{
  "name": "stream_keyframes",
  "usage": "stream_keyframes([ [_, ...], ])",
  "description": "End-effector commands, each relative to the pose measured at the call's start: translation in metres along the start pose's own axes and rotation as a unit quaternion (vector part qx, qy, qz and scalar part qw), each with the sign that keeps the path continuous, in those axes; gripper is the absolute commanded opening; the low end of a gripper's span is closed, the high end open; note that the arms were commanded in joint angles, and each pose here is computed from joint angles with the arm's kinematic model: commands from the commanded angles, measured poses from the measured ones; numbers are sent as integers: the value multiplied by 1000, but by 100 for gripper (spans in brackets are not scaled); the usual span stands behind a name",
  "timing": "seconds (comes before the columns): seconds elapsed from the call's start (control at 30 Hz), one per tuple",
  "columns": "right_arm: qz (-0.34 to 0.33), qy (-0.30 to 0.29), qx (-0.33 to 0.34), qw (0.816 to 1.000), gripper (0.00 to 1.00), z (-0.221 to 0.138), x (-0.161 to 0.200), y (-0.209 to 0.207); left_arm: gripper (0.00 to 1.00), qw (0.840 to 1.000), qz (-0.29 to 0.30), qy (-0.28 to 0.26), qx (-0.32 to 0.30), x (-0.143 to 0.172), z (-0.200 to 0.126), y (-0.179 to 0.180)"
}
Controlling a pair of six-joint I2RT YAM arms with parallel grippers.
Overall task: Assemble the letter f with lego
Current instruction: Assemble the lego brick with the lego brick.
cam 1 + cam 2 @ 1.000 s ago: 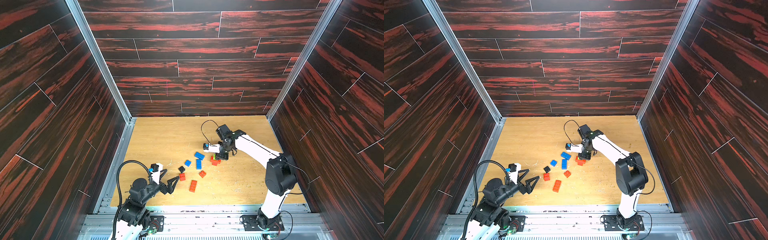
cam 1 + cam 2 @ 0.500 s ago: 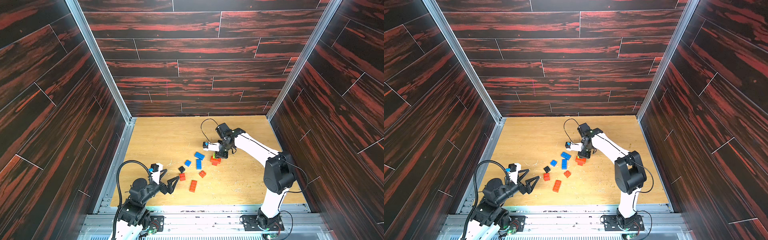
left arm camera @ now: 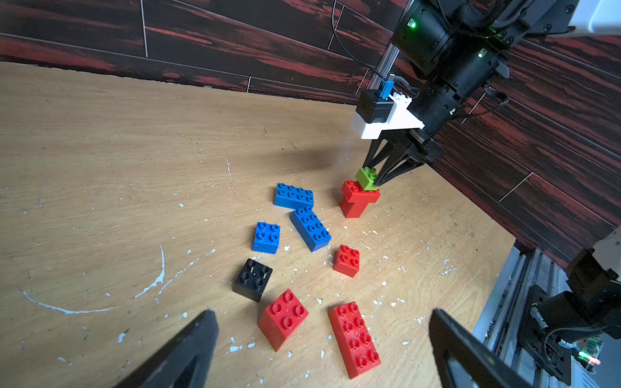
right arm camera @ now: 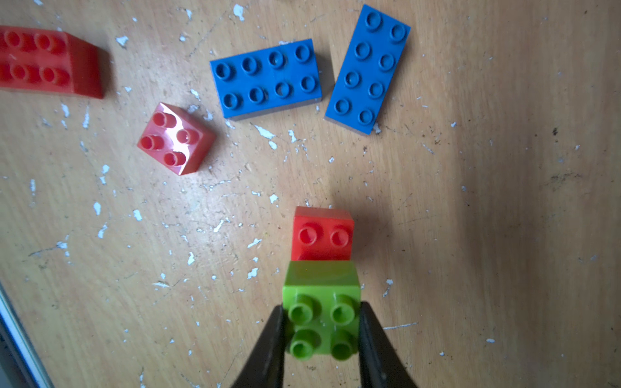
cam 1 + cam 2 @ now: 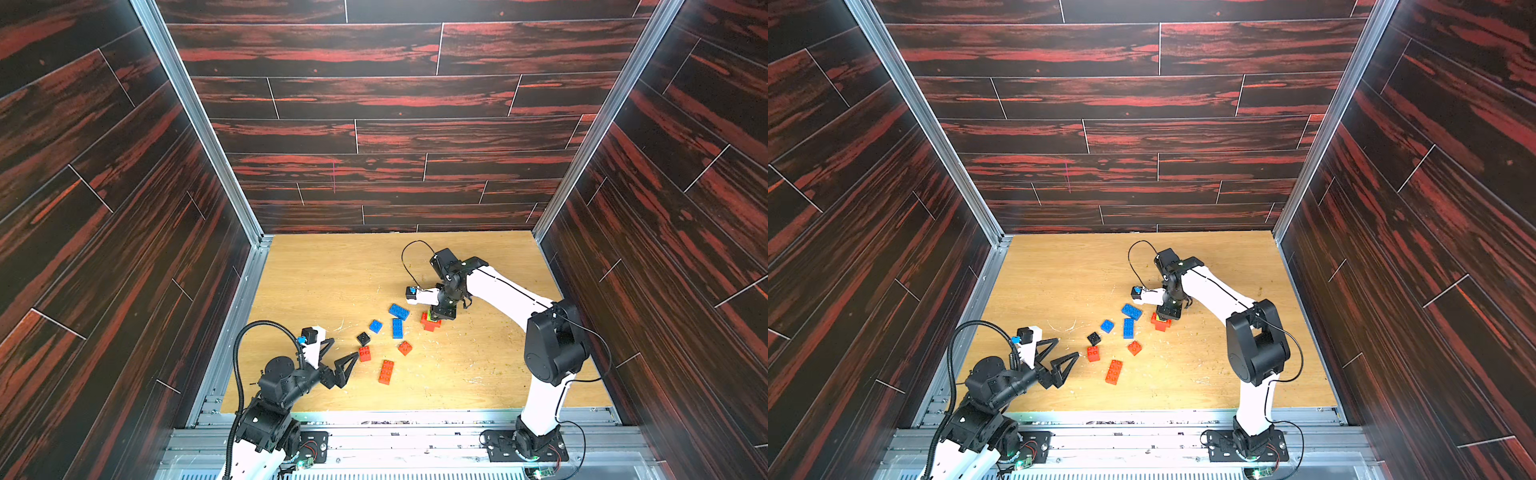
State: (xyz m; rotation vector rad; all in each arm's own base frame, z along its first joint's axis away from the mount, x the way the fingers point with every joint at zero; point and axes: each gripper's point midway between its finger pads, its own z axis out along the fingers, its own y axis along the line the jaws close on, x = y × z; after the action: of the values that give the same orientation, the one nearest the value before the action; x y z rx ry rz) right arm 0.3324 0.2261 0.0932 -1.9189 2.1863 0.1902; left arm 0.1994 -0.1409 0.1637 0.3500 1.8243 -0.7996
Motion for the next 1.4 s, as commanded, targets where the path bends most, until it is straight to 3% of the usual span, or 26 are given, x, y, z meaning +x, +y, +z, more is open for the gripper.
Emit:
stream_keyframes([
  [0.0,11,1,-19,1000,26,4,0,2,100,1000,5,-1,2,0,0,-1],
  [1.37,27,27,-20,999,26,12,-1,3,100,1000,5,0,1,1,0,0],
])
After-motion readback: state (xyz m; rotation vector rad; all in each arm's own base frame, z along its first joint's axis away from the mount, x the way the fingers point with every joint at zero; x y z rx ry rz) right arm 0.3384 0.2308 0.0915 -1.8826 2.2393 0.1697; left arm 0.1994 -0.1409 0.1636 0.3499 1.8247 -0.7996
